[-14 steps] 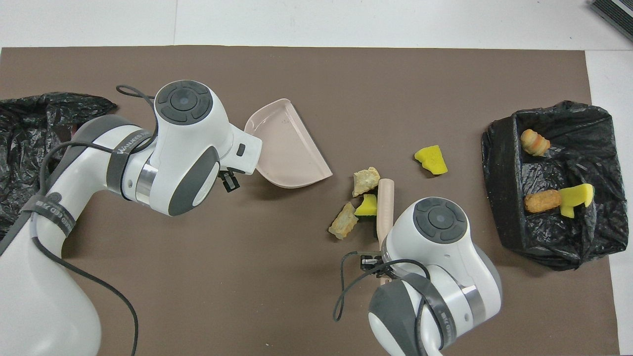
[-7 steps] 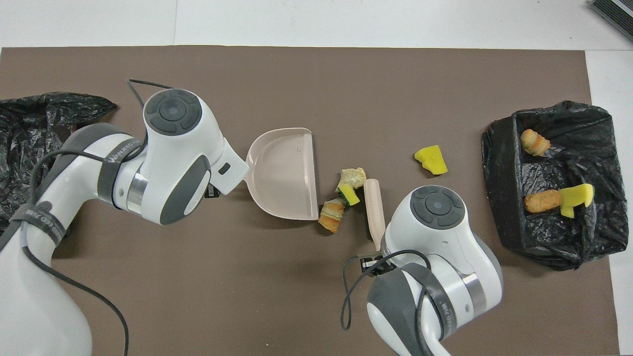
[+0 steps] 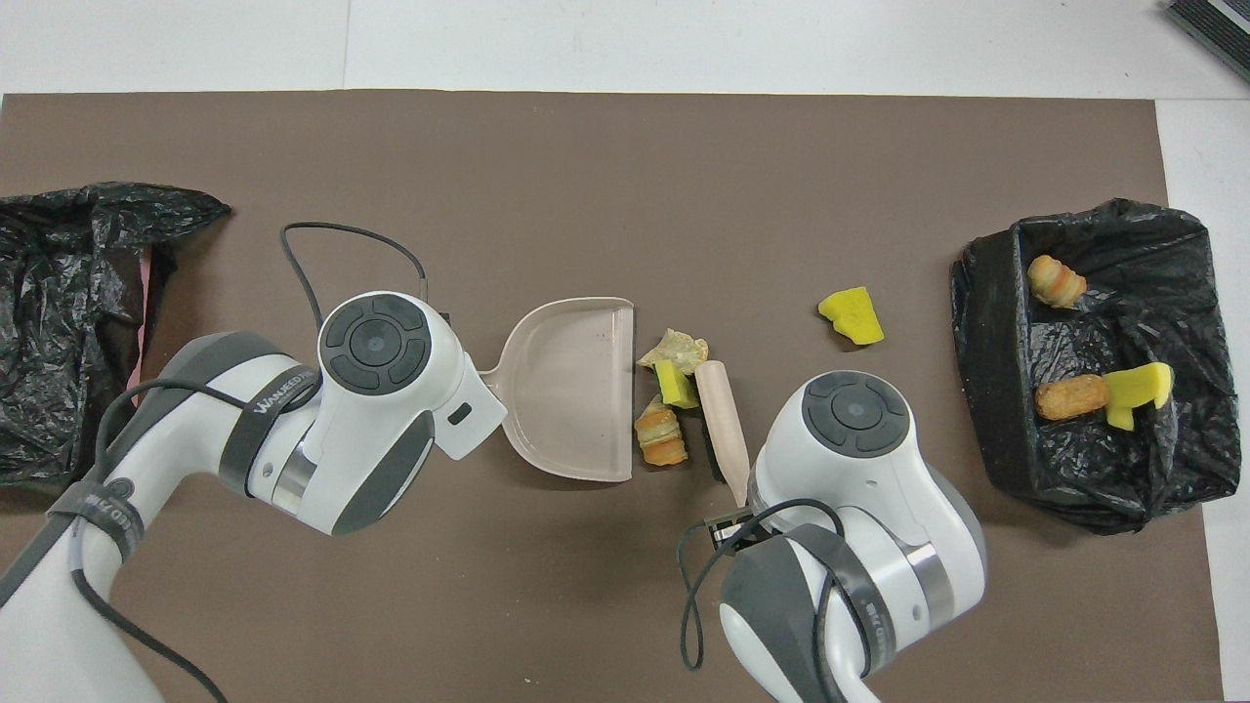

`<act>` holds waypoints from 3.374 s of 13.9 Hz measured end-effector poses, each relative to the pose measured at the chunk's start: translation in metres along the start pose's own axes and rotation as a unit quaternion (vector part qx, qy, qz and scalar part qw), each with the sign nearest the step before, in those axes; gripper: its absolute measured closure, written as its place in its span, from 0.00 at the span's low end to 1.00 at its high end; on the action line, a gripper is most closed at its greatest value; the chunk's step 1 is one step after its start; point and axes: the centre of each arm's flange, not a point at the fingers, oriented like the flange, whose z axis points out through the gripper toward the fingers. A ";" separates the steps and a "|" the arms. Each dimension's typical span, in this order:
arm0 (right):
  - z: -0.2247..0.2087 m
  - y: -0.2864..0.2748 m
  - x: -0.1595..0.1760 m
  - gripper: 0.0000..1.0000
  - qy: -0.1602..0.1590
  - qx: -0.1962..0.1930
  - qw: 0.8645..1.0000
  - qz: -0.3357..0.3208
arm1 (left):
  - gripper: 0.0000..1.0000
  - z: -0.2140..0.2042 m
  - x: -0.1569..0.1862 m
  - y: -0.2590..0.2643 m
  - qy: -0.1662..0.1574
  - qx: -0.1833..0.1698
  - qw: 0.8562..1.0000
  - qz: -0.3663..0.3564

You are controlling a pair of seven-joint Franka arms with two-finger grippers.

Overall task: Sweep and dump trash in bin
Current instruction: 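Sweep the remaining chunks and sponges into the dustpan with the right gripper's brush, then carry the dustpan toward the other bag with the left gripper while the right withdraws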

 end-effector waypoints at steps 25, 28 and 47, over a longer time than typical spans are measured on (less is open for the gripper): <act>-0.033 0.016 0.071 0.73 0.071 -0.028 0.994 0.074 | 0.69 0.006 -0.004 0.001 0.003 0.006 1.000 -0.013; -0.011 0.022 0.080 0.73 0.049 -0.032 0.995 0.083 | 0.69 0.009 -0.005 0.004 0.003 0.004 1.000 -0.021; -0.076 0.003 0.087 0.73 0.073 -0.057 0.993 0.067 | 0.69 0.033 -0.046 -0.011 0.081 0.022 0.994 -0.077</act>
